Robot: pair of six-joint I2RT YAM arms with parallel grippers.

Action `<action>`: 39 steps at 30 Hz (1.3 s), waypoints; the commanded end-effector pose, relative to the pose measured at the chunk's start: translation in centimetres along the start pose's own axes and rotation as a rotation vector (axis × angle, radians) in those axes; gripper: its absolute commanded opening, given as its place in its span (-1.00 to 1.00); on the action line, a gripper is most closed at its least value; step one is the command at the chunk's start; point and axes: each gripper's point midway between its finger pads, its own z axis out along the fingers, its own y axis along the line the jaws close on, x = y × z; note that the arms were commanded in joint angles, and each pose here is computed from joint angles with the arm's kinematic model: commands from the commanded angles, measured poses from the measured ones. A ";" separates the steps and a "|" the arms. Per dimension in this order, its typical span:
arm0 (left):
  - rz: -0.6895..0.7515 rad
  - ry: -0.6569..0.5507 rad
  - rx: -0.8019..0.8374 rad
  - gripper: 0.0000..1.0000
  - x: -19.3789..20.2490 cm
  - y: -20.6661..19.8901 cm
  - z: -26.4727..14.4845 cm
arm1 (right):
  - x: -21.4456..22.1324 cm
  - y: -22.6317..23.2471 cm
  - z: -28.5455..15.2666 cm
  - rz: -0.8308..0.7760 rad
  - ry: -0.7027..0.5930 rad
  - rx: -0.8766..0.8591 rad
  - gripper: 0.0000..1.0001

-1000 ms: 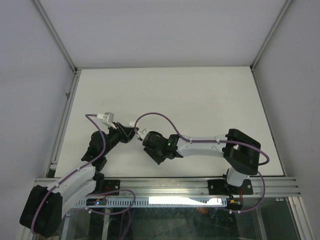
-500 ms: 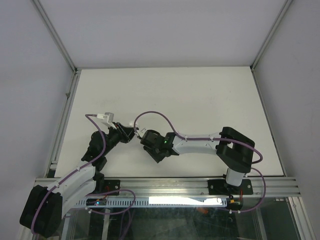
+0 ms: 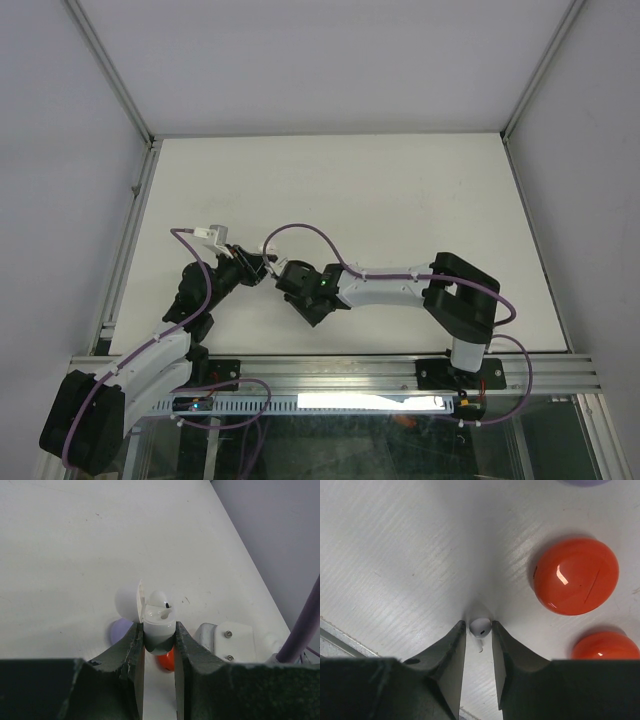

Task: Insert the wireless bluetooth earbuds into the charging case
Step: Pick up the earbud from the center of the board, then place the earbud in the charging case.

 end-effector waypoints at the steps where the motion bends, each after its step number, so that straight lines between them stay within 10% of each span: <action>1: 0.035 -0.062 0.043 -1.00 -2.3 -1.3 0.4 | 0.0 0.6 0.1 -0.006 0.023 0.004 -0.41; 19: 0.078 -0.074 0.085 -1.00 -2.5 -2.1 0.1 | -2.9 0.1 -3.4 -0.014 -0.134 -0.033 -0.77; 39: 0.379 -0.140 0.604 -1.00 -3.3 -11.2 -2.2 | -13.0 -3.0 -21.5 0.056 -0.968 -0.157 -0.91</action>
